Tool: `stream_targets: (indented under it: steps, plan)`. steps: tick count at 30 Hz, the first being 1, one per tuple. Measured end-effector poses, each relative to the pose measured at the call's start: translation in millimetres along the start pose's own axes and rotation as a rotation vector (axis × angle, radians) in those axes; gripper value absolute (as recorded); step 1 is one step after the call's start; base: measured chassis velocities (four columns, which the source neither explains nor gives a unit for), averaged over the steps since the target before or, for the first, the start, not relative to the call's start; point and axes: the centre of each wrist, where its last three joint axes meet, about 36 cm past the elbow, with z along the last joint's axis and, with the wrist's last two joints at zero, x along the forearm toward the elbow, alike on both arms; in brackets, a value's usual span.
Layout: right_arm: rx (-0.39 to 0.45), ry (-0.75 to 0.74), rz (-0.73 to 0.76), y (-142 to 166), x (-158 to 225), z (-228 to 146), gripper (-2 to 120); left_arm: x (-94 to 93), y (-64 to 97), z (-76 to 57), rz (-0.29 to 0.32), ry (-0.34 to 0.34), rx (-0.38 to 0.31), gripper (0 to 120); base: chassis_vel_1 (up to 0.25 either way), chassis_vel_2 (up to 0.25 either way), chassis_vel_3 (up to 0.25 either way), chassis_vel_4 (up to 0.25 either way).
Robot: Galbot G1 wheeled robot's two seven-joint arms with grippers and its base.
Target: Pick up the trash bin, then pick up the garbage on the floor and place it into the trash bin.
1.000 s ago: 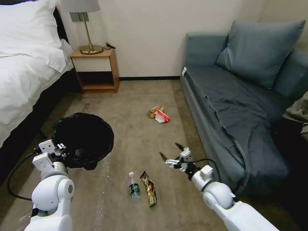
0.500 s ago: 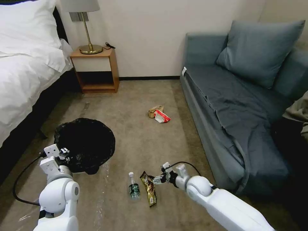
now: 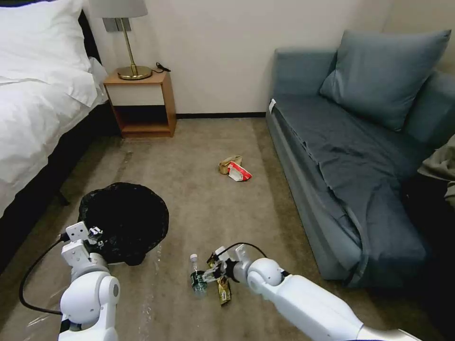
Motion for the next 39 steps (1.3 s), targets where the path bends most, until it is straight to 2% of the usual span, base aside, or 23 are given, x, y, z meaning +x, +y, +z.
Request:
stream_targets:
  steps: [5,22,34,36,38,39]
  plan:
    - [0.025,-0.005,0.027,-15,-6,12,100,6.0,2.8,1.2,0.0,-0.003,0.0,4,0.0,0.0,0.0,0.0]
    - [0.025,-0.004,0.11,-55,-20,35,100,9.7,7.5,2.6,-0.009,-0.008,-0.005,4,0.0,0.0,0.0,0.0]
    - [0.02,-0.006,0.108,-64,-23,59,100,8.3,7.7,3.3,-0.013,-0.01,-0.004,4,0.0,0.0,0.0,0.0]
    - [0.022,-0.013,0.104,-63,-25,61,96,8.2,7.9,3.3,-0.013,-0.01,-0.005,4,0.0,0.0,0.0,0.0]
    - [0.022,-0.019,0.098,-61,-26,67,87,7.8,8.4,2.9,-0.014,-0.011,-0.006,4,0.0,0.0,0.0,0.0]
    - [0.022,-0.019,0.098,-61,-26,67,87,7.8,8.4,2.9,-0.014,-0.011,-0.006,4,0.0,0.0,0.0,0.0]
